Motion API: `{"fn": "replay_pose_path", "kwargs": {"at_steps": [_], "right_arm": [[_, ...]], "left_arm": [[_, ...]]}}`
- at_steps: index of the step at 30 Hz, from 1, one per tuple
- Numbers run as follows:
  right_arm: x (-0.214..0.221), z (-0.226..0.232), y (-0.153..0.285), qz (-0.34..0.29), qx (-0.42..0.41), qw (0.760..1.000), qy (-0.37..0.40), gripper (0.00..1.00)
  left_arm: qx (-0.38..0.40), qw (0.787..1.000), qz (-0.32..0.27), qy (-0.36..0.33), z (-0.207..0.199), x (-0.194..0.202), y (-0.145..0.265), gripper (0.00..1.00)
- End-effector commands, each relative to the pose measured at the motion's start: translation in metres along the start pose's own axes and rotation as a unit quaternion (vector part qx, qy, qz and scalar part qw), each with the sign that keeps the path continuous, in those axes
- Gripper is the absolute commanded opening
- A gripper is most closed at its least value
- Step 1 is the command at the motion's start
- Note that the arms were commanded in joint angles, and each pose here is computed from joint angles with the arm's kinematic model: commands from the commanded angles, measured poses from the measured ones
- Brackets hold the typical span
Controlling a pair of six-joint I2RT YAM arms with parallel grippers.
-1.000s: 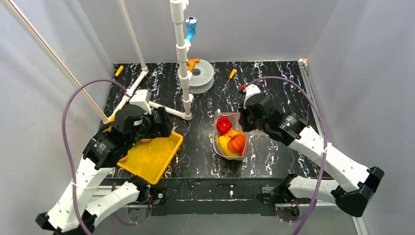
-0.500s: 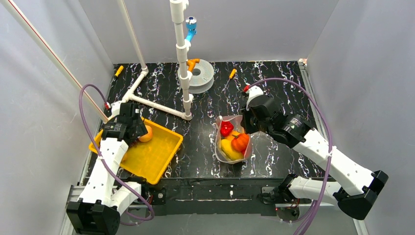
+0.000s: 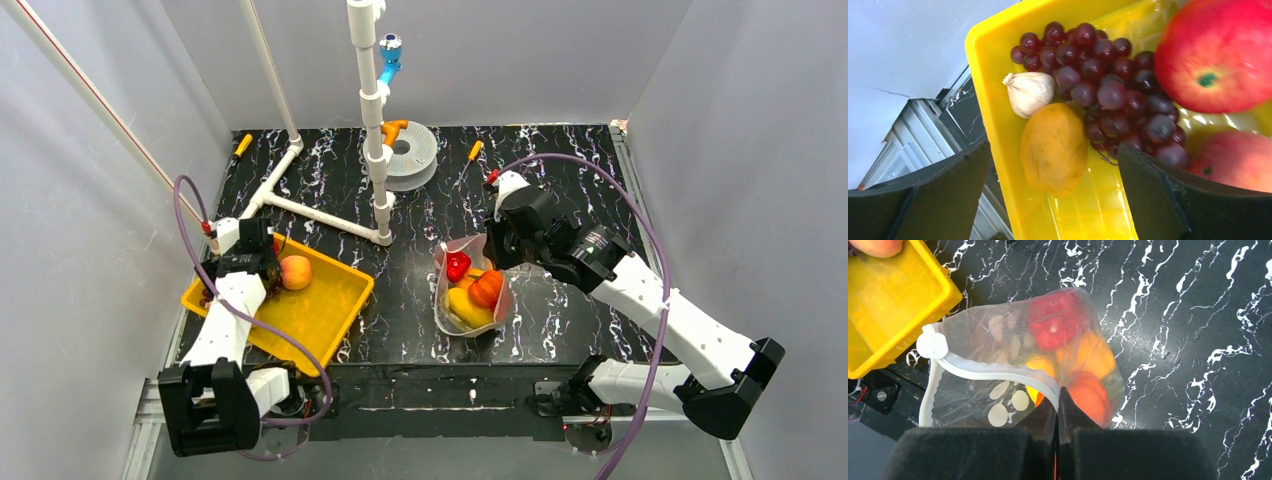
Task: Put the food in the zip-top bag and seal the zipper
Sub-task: Pick up the fake vegetable from the bin.
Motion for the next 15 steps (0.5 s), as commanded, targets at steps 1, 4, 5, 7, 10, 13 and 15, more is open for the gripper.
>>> {"fn": "replay_pose_path", "kwargs": {"at_steps": [1, 4, 5, 7, 10, 13, 15], "right_arm": [[-0.026, 0.008, 0.014, -0.041, -0.034, 0.999, 0.007, 0.01], [-0.030, 0.009, 0.018, -0.048, -0.038, 0.998, 0.012, 0.01], [-0.031, 0.009, 0.019, -0.051, -0.038, 0.998, 0.013, 0.01], [-0.033, 0.008, 0.022, -0.055, -0.037, 0.998, 0.015, 0.01], [-0.032, 0.007, 0.025, -0.062, -0.035, 0.997, 0.011, 0.01], [-0.029, 0.006, 0.025, -0.063, -0.034, 0.997, 0.004, 0.01], [-0.028, 0.006, 0.024, -0.062, -0.035, 0.997, 0.001, 0.01]], "left_arm": [[-0.035, 0.999, 0.014, 0.027, 0.005, -0.002, -0.017, 0.98], [-0.020, 0.998, 0.035, 0.039, 0.001, 0.004, -0.023, 0.95], [-0.020, 0.998, 0.039, 0.043, 0.000, 0.005, -0.025, 0.93], [-0.025, 0.997, 0.052, 0.055, 0.001, 0.007, -0.027, 0.83], [-0.019, 0.995, 0.070, 0.065, -0.003, 0.012, -0.029, 0.76], [-0.026, 0.992, 0.093, 0.077, -0.005, 0.018, -0.032, 0.77], [-0.032, 0.988, 0.119, 0.093, -0.004, 0.021, -0.033, 0.79]]}}
Point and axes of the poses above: each gripper's point midway between its finger pads, its own y axis back along the fingers, its own z axis along the line the jaws close on, x = y × z, the point moved 6 cm from there along y, back along the fingers, and after that the axes turned 4 degrees about y, right-handed, at the moved point
